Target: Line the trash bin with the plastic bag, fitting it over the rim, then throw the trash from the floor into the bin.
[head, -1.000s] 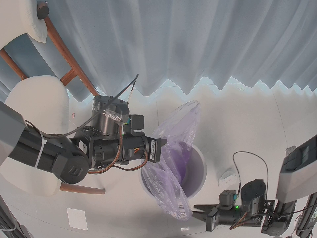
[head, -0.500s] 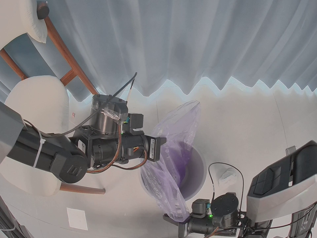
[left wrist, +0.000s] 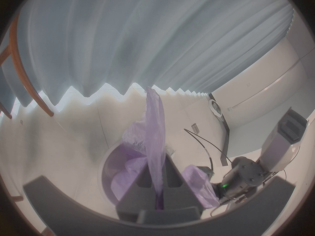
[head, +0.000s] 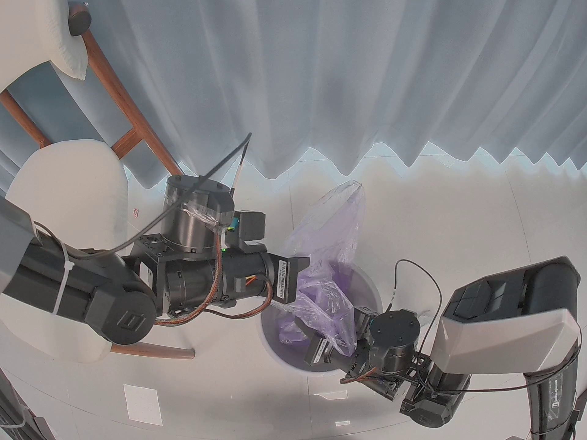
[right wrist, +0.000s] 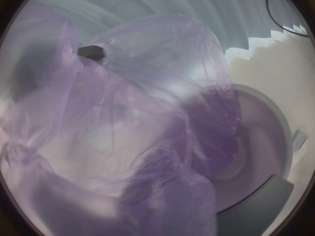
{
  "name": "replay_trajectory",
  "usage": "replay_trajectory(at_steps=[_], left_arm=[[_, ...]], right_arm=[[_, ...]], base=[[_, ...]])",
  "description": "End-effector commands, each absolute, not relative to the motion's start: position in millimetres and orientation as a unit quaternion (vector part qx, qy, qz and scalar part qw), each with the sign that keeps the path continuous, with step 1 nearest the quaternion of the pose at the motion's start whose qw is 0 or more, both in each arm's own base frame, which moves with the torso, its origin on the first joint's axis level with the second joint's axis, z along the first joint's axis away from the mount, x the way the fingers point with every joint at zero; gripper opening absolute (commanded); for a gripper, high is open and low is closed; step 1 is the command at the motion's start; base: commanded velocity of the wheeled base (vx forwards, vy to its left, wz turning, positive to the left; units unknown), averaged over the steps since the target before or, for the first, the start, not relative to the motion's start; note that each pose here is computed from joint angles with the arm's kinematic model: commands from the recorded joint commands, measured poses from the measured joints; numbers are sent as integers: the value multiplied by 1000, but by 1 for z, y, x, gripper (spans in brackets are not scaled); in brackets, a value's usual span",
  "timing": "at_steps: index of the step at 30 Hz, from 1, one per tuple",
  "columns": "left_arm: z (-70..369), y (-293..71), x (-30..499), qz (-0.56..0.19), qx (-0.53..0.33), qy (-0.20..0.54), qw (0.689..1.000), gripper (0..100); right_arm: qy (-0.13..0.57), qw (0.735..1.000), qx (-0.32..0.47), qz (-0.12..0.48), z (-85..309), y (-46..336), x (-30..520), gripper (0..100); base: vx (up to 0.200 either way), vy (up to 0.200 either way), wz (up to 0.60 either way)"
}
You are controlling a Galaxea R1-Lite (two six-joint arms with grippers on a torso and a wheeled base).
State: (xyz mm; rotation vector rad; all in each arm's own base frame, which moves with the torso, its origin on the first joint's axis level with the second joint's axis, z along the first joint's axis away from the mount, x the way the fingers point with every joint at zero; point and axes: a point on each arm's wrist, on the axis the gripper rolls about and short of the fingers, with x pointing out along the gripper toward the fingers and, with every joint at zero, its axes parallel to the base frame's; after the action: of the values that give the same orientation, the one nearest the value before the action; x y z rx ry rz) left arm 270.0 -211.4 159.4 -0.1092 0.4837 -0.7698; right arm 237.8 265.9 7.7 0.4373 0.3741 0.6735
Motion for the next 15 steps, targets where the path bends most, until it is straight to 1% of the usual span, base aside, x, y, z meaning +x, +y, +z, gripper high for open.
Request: replay_trajectory(at_steps=[1, 4, 7, 8, 9, 10, 11, 14, 15], left_arm=[[157, -215, 263, -380, -47, 239, 892, 0], [153, -216, 256, -386, -42, 247, 888, 0], [149, -217, 250, -389, -39, 255, 884, 0], [145, -215, 249, -388, -36, 262, 883, 0], [145, -215, 249, -388, -36, 262, 883, 0], [143, -214, 248, -386, -35, 266, 882, 0], [143, -211, 248, -383, -36, 267, 884, 0], [144, -208, 247, -381, -35, 266, 885, 0], [144, -208, 247, -381, -35, 266, 885, 0]], right_arm=[[184, 919, 188, 293, -14, 259, 251, 0], [184, 927, 175, 277, -19, 258, 249, 0], [185, 920, 186, 290, -9, 261, 238, 0], [189, 912, 198, 306, 2, 265, 224, 0], [189, 912, 198, 306, 2, 265, 224, 0], [199, 902, 209, 321, 10, 267, 208, 0], [221, 887, 218, 341, 20, 265, 181, 0], [257, 863, 207, 384, 38, 245, 132, 0], [257, 863, 207, 384, 38, 245, 132, 0]], base=[[0, 0, 0], [0, 0, 0], [0, 0, 0], [0, 0, 0], [0, 0, 0], [0, 0, 0], [0, 0, 0], [0, 0, 0], [0, 0, 0]])
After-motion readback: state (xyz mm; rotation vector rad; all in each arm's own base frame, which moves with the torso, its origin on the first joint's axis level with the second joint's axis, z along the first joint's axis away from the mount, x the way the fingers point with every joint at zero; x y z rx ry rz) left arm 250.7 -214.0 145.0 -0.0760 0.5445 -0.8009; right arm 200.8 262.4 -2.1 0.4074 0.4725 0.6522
